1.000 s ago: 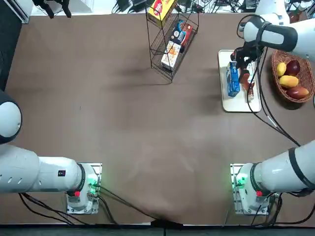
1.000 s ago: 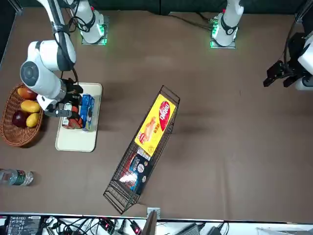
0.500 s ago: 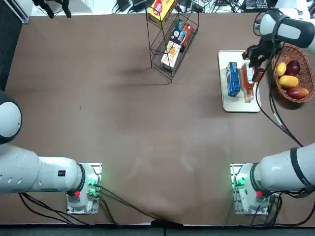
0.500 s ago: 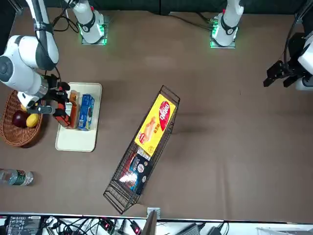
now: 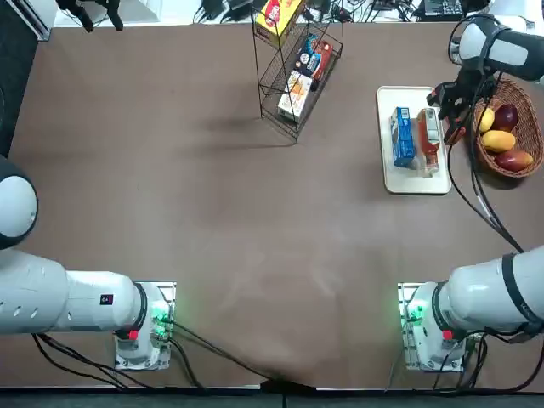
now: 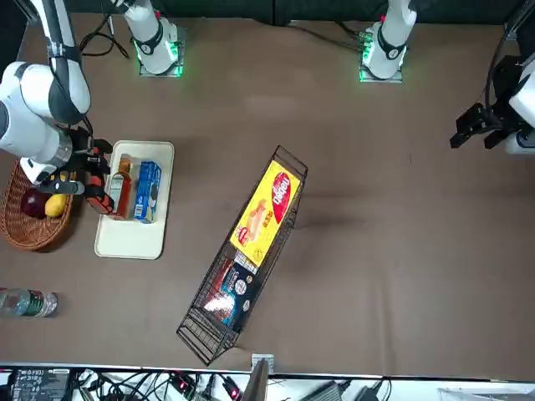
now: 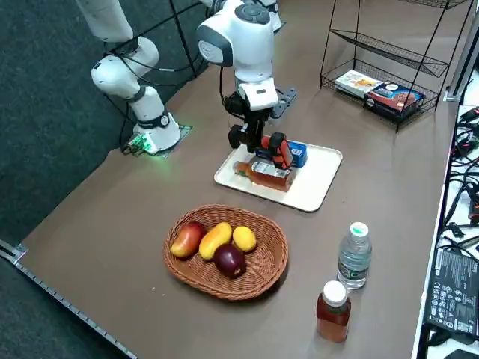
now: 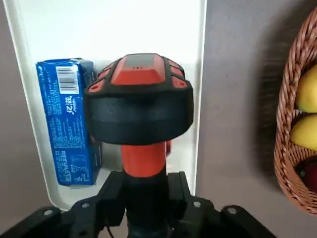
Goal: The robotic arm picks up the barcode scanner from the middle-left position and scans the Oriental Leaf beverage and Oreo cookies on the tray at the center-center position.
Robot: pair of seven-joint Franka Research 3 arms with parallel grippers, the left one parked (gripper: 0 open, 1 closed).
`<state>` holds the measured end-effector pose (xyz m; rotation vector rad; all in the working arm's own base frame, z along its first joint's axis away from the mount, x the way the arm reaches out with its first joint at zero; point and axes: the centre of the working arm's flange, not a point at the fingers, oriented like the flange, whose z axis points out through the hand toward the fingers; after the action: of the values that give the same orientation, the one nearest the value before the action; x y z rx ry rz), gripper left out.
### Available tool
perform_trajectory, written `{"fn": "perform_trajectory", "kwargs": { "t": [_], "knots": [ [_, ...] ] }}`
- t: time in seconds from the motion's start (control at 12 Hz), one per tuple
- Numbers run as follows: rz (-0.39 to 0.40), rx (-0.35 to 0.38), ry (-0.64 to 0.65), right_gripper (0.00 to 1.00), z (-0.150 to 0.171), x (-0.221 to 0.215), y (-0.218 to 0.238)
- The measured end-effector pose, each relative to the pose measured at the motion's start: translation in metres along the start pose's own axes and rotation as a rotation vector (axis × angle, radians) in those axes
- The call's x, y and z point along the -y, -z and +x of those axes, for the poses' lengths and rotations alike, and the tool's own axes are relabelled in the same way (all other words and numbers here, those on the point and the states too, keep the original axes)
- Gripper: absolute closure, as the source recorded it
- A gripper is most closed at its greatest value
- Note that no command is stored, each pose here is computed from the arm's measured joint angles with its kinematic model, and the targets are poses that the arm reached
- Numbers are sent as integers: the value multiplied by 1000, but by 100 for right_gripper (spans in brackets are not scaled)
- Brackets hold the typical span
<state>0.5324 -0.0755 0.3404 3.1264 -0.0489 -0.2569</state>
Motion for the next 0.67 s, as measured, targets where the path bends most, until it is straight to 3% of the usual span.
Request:
{"fn": "perform_trajectory", "kwargs": {
  "t": [0.67],
  "knots": [
    [4, 13, -17, 57, 3, -10, -11]
  ]
}}
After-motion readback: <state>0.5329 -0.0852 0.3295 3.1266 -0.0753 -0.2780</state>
